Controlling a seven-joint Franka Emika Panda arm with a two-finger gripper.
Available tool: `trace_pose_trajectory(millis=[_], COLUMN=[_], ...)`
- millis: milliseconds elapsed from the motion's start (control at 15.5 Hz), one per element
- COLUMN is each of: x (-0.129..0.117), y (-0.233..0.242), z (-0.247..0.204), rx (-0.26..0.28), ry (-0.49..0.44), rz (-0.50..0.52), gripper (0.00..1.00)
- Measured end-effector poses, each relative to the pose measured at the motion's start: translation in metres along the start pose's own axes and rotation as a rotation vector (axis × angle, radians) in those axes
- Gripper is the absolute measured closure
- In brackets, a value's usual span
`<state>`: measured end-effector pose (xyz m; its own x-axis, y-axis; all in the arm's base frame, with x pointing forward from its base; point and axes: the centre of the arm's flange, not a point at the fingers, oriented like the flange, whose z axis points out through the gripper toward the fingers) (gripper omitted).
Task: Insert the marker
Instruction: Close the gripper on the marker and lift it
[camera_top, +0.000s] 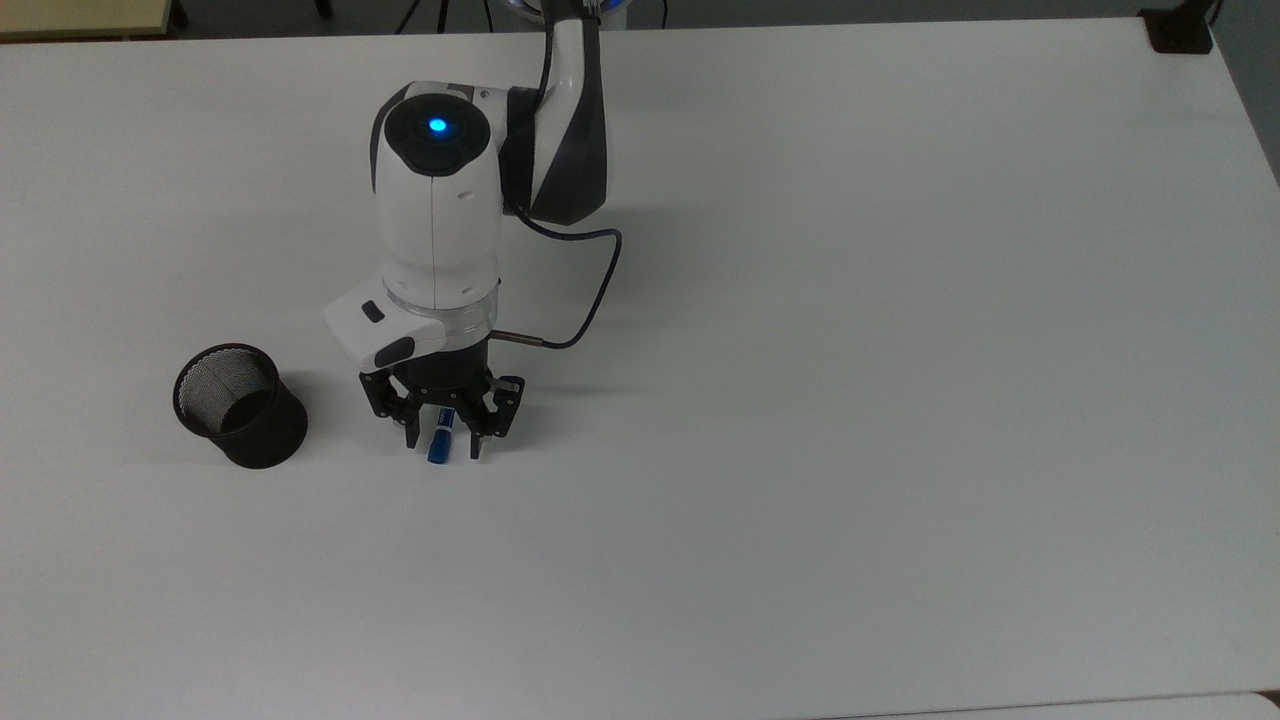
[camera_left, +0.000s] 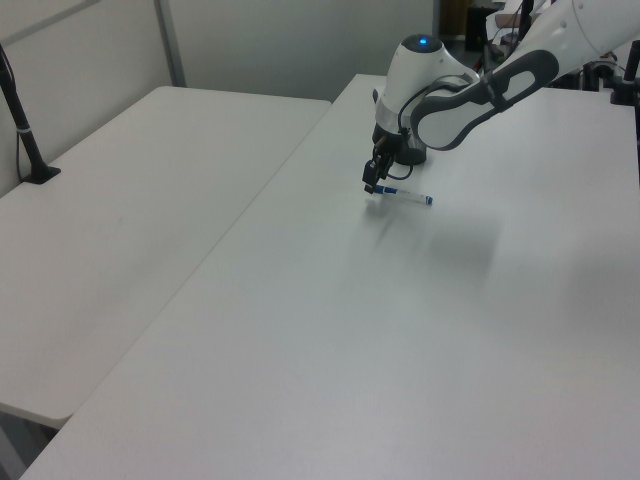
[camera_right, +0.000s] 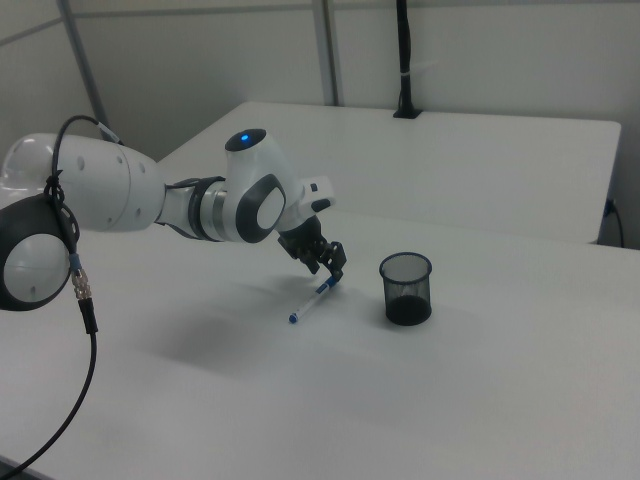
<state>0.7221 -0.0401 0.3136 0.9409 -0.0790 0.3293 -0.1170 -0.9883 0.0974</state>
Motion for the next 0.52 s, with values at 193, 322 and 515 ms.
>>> trace_pose_trajectory(millis=[193,322,515], x=[-0.0011,-0.0013,-0.0014], y=[0.0046,0.0067,0.0066], z=[0.0044,0.0052,0.0055], rx=[-0.005,-0.013,-0.015], ry=[-0.005,-0.006,-0.006], rz=[0.003,-0.004,-0.008], gripper=[0.42,0.44,0.58])
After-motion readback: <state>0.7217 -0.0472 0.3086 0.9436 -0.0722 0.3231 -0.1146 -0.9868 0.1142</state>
